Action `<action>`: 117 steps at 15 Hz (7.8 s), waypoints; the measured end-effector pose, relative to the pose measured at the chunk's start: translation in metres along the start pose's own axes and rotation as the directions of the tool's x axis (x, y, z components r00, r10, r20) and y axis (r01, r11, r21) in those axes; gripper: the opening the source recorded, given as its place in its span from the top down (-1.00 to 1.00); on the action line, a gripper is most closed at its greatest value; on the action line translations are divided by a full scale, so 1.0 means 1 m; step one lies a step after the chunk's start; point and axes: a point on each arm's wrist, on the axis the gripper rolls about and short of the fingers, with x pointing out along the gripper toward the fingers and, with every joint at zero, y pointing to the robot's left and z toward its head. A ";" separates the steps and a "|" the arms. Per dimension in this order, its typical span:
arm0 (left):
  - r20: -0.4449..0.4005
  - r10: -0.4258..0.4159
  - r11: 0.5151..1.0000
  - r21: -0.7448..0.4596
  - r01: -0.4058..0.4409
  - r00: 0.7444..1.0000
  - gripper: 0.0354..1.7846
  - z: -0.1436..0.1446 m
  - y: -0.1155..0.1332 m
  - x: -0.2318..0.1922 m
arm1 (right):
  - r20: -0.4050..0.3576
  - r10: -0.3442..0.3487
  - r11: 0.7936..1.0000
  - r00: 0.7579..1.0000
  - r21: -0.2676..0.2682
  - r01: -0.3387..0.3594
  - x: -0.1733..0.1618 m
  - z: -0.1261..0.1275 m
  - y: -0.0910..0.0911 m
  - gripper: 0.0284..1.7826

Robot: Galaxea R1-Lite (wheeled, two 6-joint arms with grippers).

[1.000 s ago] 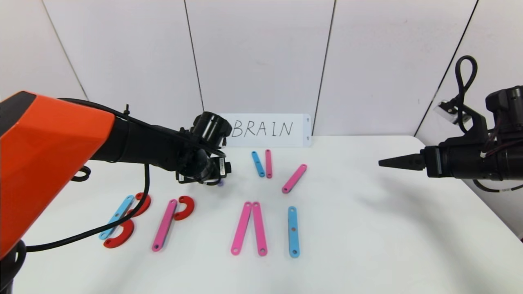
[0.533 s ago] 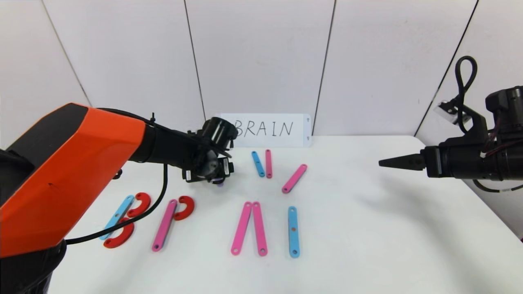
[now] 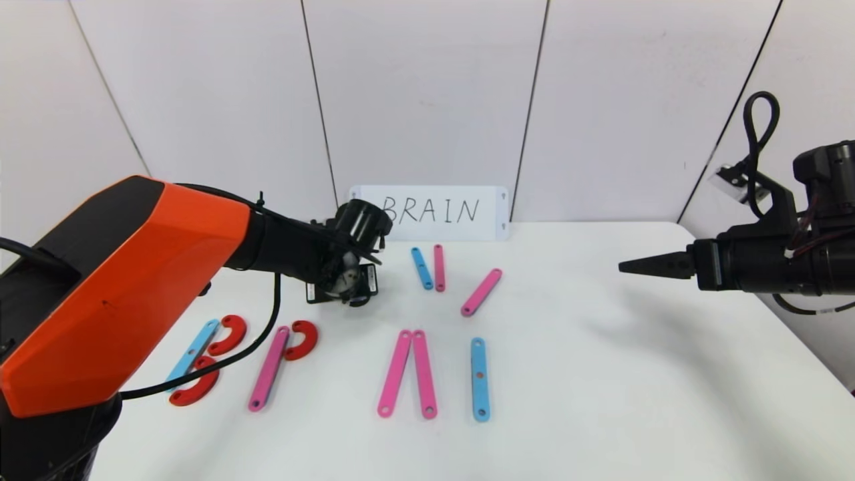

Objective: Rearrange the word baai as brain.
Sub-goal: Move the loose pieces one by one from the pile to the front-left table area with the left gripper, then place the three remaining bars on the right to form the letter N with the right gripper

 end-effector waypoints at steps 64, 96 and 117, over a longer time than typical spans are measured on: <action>-0.203 0.159 0.936 -0.281 -0.213 0.966 0.73 -0.096 0.045 -0.097 | -0.031 0.006 1.000 1.000 -0.003 -0.006 0.009 -0.004 0.002 -0.94; -0.080 -0.537 0.833 0.108 0.543 0.840 -0.95 0.036 0.124 -0.188 | -0.051 0.026 0.998 0.998 -0.051 -0.028 0.011 -0.012 0.010 -0.94; 0.067 -0.504 0.844 0.252 0.474 0.861 -0.95 0.081 0.166 -0.176 | 0.084 -0.137 0.983 0.987 -0.110 0.145 0.052 0.036 0.095 -0.94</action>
